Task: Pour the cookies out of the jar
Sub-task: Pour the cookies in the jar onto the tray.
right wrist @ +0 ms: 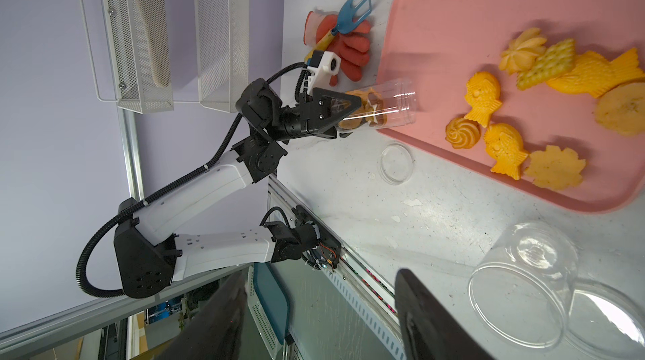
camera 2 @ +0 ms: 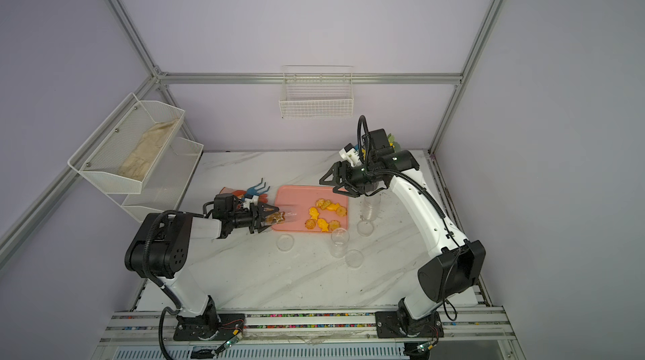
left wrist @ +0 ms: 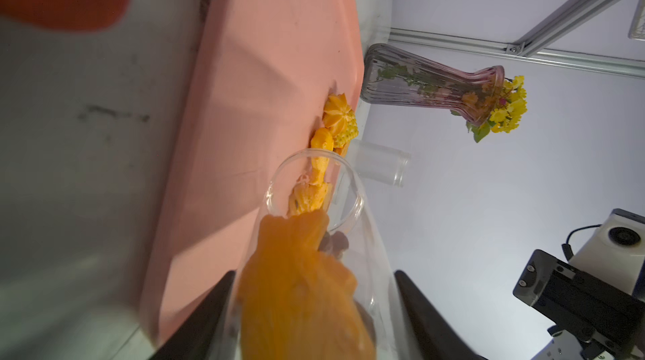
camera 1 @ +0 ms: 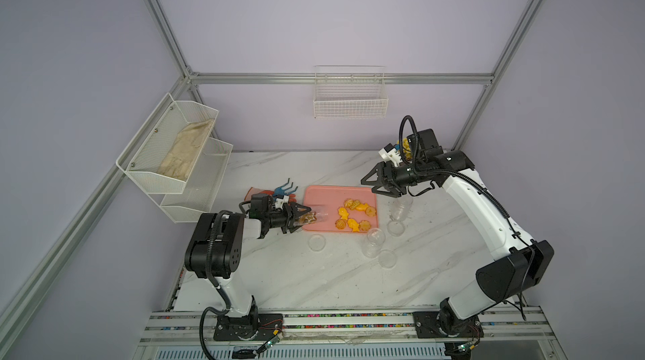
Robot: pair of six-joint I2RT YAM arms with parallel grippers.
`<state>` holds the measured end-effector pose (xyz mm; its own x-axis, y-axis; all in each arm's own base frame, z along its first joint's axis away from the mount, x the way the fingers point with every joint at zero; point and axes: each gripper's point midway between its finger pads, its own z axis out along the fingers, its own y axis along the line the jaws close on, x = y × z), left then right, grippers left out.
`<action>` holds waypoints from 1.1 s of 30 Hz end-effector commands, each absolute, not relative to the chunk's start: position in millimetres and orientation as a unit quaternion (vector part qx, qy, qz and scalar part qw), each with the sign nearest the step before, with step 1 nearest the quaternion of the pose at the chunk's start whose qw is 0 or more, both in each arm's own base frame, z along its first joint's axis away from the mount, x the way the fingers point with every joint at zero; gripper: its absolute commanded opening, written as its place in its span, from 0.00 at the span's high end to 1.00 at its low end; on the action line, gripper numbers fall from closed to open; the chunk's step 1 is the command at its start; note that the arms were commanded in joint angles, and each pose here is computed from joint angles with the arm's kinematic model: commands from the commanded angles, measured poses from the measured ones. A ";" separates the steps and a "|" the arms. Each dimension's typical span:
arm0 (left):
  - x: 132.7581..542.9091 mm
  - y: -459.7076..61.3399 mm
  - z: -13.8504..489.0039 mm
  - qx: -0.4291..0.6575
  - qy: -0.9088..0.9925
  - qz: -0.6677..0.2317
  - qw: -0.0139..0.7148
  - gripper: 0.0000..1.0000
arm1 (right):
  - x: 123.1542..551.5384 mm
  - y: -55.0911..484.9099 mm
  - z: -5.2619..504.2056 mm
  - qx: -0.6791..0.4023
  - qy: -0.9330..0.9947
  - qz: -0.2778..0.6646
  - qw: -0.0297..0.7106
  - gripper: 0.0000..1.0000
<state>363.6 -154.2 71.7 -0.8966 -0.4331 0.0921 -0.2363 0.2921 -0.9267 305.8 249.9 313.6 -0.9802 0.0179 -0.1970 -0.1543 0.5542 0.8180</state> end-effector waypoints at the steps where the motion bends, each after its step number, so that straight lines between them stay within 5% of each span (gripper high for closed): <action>1: 390.6 -149.1 90.5 -0.175 0.812 -0.541 0.134 0.36 | 298.8 247.8 312.6 -0.041 0.876 0.474 0.082 0.31; 22: 427.5 -133.5 109.4 -0.184 0.851 -0.461 0.171 0.36 | 289.6 241.8 304.7 -0.038 0.880 0.466 0.088 0.31; 33: 428.3 -169.4 121.2 -0.072 0.926 -0.343 0.142 0.35 | 293.8 243.3 304.3 -0.018 0.873 0.478 0.098 0.31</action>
<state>423.8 -164.8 100.9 -0.9341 -0.3303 -0.1354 -0.1322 0.6724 -0.7283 293.8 244.4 290.3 -0.9881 0.0380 -0.1488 -0.1015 0.5651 0.8187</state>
